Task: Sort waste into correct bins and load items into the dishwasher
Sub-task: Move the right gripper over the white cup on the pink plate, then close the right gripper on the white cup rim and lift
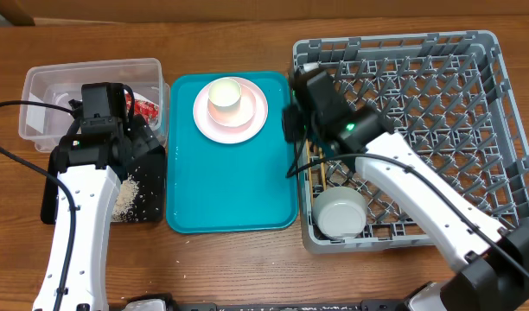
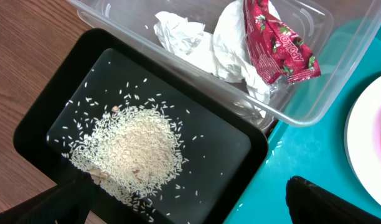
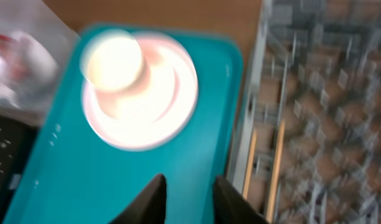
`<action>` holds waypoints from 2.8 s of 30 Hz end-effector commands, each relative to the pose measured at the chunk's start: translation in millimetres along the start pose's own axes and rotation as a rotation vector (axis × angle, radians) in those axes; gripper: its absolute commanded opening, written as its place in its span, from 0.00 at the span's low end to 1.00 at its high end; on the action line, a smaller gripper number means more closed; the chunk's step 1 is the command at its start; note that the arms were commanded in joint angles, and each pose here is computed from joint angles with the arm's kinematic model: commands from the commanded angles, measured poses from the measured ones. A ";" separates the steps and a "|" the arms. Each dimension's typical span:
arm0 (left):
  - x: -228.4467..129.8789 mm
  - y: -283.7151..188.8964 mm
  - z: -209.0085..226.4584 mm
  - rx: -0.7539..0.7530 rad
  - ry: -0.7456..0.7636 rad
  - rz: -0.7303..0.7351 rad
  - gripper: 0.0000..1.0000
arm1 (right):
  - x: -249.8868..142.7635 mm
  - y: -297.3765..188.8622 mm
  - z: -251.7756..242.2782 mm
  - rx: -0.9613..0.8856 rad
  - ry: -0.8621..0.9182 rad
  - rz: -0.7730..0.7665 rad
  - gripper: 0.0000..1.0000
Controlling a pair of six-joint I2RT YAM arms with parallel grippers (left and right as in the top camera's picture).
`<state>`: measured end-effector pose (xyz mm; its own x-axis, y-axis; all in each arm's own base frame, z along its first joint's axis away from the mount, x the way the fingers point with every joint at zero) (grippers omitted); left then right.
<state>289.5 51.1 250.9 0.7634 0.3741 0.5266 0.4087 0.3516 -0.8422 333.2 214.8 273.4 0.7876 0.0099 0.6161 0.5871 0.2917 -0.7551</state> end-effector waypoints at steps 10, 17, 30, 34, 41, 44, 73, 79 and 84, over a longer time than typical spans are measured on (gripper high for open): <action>3.4 -5.1 0.9 -0.012 0.002 -0.017 1.00 | 59.2 -10.2 60.9 0.303 -0.211 -0.322 0.46; 3.4 -5.1 0.9 -0.012 0.002 -0.017 1.00 | 19.5 77.2 104.2 0.315 -0.540 -0.285 0.51; 3.4 -5.1 0.9 -0.012 0.002 -0.017 1.00 | -18.1 147.4 99.8 0.182 -0.710 -0.202 0.52; 3.4 -5.1 0.9 -0.012 0.002 -0.017 1.00 | -14.1 149.8 98.8 0.185 -0.707 -0.227 0.52; 3.4 -5.1 0.9 -0.012 0.002 -0.017 1.00 | -20.4 163.3 97.1 0.178 -0.747 -0.220 0.52; 3.4 -5.1 0.9 -0.012 0.002 -0.017 1.00 | -23.7 167.0 95.8 0.175 -0.749 -0.205 0.52; 3.4 -5.1 0.9 -0.012 0.002 -0.017 1.00 | -23.2 156.4 90.9 0.164 -0.722 -0.147 0.04; 3.4 -5.1 0.9 -0.012 0.002 -0.017 1.00 | 4.3 111.5 98.6 0.192 -0.632 -0.242 0.04; 3.4 -5.1 0.9 -0.012 0.002 -0.017 1.00 | 32.8 49.5 98.9 0.225 -0.515 -0.335 0.04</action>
<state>289.4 51.1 250.9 0.7638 0.3741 0.5260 0.4081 0.3515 -0.8426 379.5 341.5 195.0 0.3821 0.4926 0.7819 0.6094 0.5017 -0.6139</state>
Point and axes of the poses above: each gripper's point midway between its finger pads, its own y axis out along the fingers, its own z axis along the line the jaws close on, x = y × z, the point moved 9 cm from there along -y, back along the fingers, and after that the axes turned 6 degrees about y, right-handed, at the moved point
